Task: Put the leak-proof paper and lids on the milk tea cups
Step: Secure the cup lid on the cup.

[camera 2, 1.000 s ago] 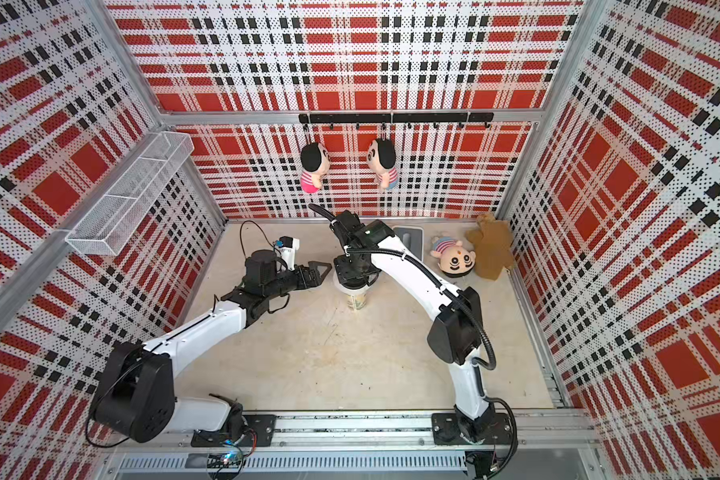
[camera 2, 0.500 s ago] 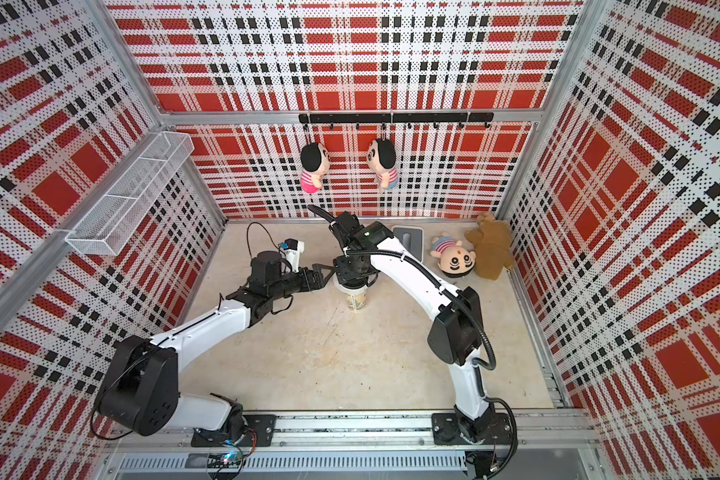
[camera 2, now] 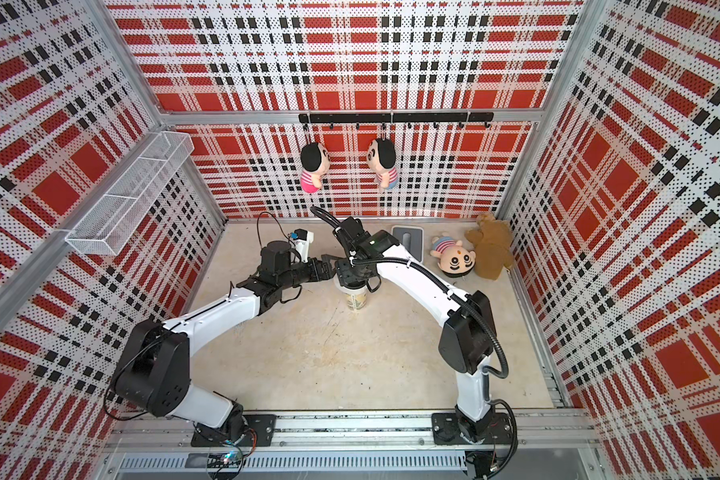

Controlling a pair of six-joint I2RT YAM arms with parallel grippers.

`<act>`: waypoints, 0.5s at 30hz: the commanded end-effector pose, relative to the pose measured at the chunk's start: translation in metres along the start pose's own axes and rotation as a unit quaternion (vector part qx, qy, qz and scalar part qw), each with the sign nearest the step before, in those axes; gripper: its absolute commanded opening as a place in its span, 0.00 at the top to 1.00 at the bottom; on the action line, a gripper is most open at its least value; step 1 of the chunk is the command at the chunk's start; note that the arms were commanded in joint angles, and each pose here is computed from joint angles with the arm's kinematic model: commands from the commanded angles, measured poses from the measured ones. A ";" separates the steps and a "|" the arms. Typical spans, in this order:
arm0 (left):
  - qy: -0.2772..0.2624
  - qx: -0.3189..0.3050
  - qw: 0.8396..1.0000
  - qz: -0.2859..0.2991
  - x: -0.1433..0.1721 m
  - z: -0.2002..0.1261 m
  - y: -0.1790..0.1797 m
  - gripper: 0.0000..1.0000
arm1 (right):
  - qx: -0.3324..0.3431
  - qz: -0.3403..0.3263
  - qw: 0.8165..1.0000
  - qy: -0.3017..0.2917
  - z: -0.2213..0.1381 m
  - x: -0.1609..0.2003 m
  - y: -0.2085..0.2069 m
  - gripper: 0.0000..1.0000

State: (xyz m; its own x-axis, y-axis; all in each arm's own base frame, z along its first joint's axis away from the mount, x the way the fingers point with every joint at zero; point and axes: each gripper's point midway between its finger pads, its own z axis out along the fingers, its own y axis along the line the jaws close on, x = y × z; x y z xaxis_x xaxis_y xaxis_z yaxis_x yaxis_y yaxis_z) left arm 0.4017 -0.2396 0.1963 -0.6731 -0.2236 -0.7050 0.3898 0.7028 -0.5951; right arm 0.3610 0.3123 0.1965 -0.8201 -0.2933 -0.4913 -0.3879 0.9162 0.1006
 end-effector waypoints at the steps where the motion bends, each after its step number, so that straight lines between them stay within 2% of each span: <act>1: 0.013 0.021 1.000 0.018 0.003 0.012 -0.012 0.01 | 0.011 -0.013 0.997 0.078 0.033 0.048 0.002 0.36; 7: 0.044 0.019 0.999 0.024 0.019 0.024 -0.006 0.01 | 0.019 -0.014 0.997 0.077 0.043 0.062 -0.002 0.35; 15: 0.057 0.019 0.998 0.022 0.028 0.022 -0.001 0.02 | 0.037 -0.033 0.997 0.065 0.053 0.076 -0.003 0.35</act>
State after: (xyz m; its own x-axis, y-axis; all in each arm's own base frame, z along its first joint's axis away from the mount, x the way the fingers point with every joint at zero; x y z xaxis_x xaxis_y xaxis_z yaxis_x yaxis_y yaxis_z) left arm 0.4135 -0.2435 0.1764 -0.6900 -0.1849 -0.6998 0.3868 0.7229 -0.5725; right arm 0.3581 0.3120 0.1925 -0.7597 -0.2734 -0.5900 -0.3884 0.9185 0.0744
